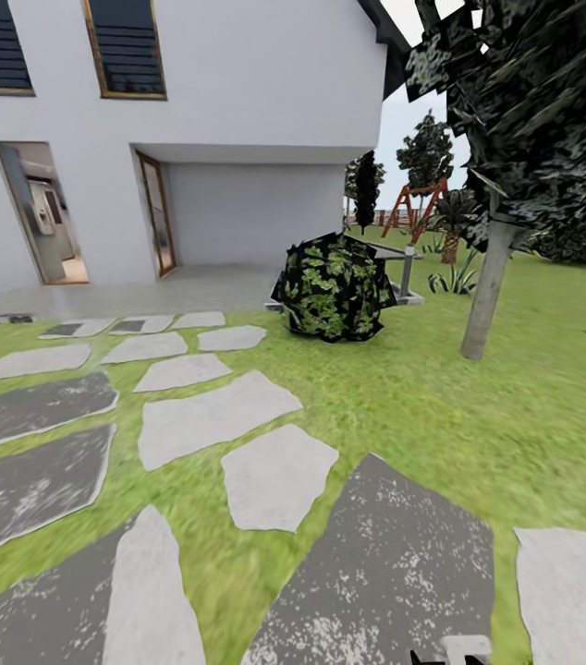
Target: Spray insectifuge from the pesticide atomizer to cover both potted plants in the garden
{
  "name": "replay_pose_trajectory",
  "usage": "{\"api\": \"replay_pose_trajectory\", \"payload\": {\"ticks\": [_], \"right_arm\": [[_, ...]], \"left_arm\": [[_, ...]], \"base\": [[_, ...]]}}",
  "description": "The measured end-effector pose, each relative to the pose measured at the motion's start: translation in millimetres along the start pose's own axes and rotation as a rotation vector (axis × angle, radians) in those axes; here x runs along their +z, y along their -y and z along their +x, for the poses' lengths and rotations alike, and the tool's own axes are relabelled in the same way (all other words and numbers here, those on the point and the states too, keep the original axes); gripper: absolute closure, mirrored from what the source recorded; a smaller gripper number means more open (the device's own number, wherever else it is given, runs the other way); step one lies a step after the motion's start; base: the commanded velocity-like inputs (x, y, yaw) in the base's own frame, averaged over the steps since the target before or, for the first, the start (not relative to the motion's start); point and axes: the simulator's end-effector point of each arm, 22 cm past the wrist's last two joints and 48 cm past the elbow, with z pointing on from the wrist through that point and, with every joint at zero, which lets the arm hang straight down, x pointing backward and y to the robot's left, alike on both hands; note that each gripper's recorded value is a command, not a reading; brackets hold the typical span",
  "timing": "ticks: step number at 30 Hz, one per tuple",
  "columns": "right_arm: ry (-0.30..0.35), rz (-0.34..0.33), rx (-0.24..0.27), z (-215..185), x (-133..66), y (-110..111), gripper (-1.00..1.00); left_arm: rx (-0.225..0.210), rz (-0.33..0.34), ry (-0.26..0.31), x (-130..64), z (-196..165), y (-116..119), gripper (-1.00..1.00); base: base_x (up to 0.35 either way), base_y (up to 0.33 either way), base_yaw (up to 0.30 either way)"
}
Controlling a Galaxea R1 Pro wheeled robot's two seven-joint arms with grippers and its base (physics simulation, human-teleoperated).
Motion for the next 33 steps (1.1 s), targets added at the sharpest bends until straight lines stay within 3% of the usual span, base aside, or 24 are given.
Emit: {"api": "replay_pose_trajectory", "payload": {"ticks": [33], "right_arm": [[0.0,0.0,0.0,0.1,0.1,0.0,-1.0]], "left_arm": [[0.0,0.001,0.001,0.2,-0.6,0.3,-1.0]], "base": [[0.009,0.018,-0.274]]}}
